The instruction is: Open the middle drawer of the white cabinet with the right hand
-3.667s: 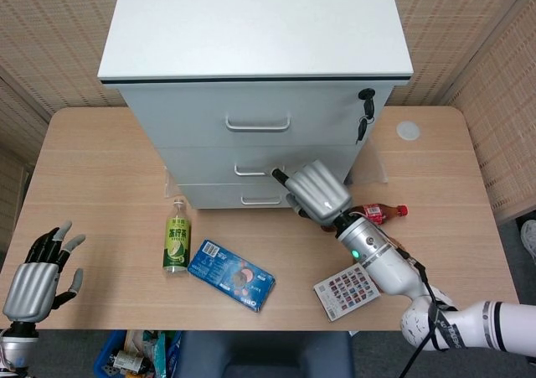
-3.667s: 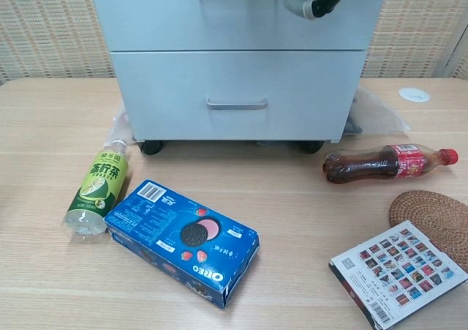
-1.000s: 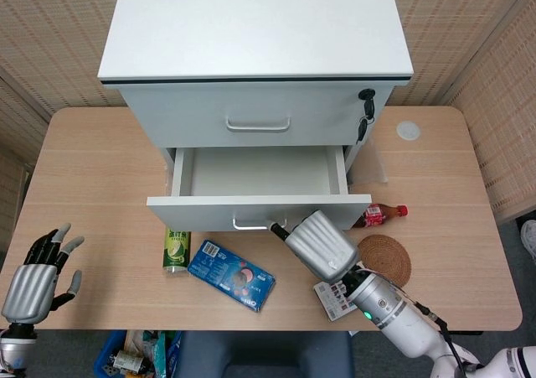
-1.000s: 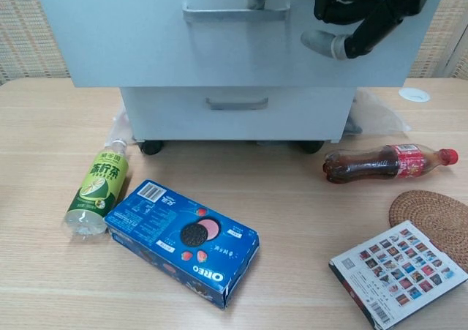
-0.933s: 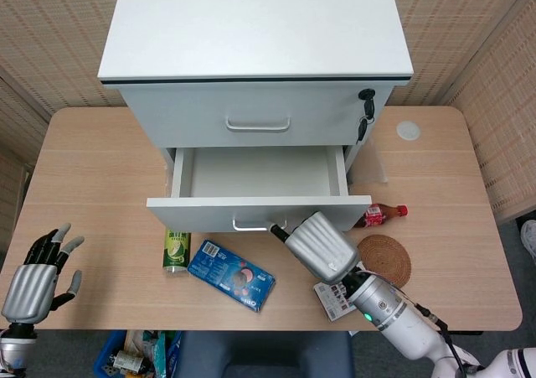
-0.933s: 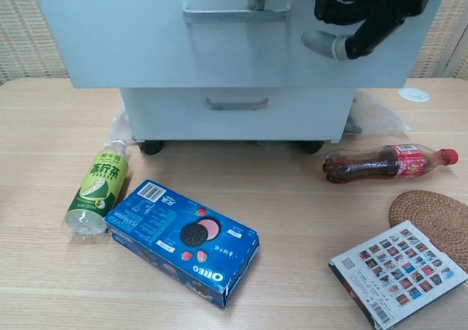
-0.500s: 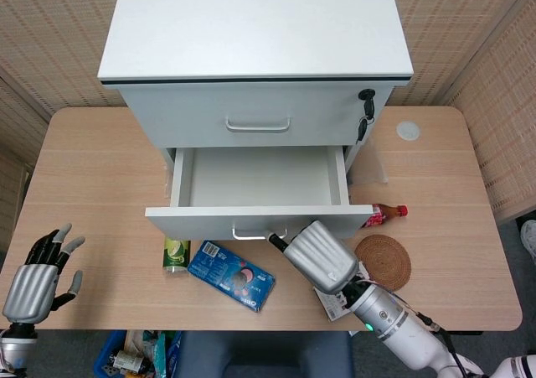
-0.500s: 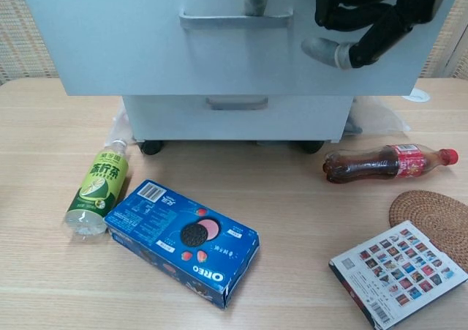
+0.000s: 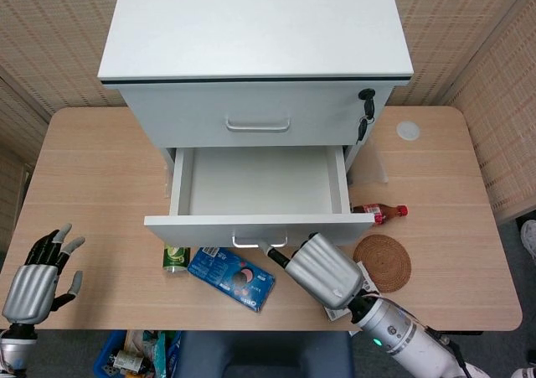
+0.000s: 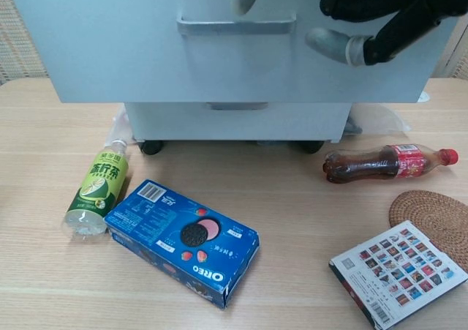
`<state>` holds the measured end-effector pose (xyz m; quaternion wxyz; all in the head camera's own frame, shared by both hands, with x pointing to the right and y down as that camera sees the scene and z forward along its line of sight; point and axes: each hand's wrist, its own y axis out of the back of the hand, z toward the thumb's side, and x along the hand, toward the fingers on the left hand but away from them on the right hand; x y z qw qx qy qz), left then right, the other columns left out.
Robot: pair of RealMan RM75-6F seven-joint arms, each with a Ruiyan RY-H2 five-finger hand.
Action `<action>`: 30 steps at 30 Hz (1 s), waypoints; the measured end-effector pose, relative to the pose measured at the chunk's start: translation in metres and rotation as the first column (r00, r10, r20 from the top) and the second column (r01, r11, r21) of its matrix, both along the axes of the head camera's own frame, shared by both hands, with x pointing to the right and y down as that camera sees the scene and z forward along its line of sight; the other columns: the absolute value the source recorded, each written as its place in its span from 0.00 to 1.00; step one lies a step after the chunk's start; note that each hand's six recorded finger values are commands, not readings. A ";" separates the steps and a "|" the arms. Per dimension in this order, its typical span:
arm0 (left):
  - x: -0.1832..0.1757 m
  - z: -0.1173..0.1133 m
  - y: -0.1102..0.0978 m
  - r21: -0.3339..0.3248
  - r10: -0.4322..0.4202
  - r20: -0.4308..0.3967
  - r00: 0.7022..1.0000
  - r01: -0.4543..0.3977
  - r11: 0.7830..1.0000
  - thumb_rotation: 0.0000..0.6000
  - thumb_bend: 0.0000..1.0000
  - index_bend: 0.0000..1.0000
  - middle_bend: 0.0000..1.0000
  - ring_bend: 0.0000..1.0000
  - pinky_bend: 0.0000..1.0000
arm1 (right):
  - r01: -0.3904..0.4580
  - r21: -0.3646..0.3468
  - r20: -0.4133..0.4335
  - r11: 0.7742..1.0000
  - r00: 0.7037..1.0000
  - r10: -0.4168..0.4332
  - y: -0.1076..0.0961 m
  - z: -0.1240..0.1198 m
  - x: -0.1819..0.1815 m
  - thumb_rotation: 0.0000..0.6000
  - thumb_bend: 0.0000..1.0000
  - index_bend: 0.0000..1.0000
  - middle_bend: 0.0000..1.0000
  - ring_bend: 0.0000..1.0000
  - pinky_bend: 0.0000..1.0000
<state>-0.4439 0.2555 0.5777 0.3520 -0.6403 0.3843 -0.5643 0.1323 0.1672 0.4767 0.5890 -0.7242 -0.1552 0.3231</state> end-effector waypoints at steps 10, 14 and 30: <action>-0.003 -0.002 0.000 0.008 -0.006 0.002 1.000 0.006 1.000 1.00 0.47 0.18 0.04 0.05 0.09 | -0.104 0.039 0.118 0.994 0.988 0.098 0.000 -0.031 0.035 1.00 0.45 0.28 0.88 0.92 0.89; -0.004 -0.002 -0.001 0.010 -0.008 0.002 1.000 0.008 1.000 1.00 0.47 0.18 0.04 0.05 0.09 | -0.203 -0.002 0.148 0.979 0.968 0.201 0.001 -0.040 0.067 1.00 0.45 0.32 0.87 0.90 0.89; -0.005 -0.003 -0.004 0.015 -0.025 0.004 1.000 0.025 1.000 1.00 0.47 0.17 0.04 0.05 0.09 | -0.587 0.141 -0.047 0.797 0.800 0.598 0.019 -0.027 0.239 1.00 0.45 0.37 0.66 0.66 0.79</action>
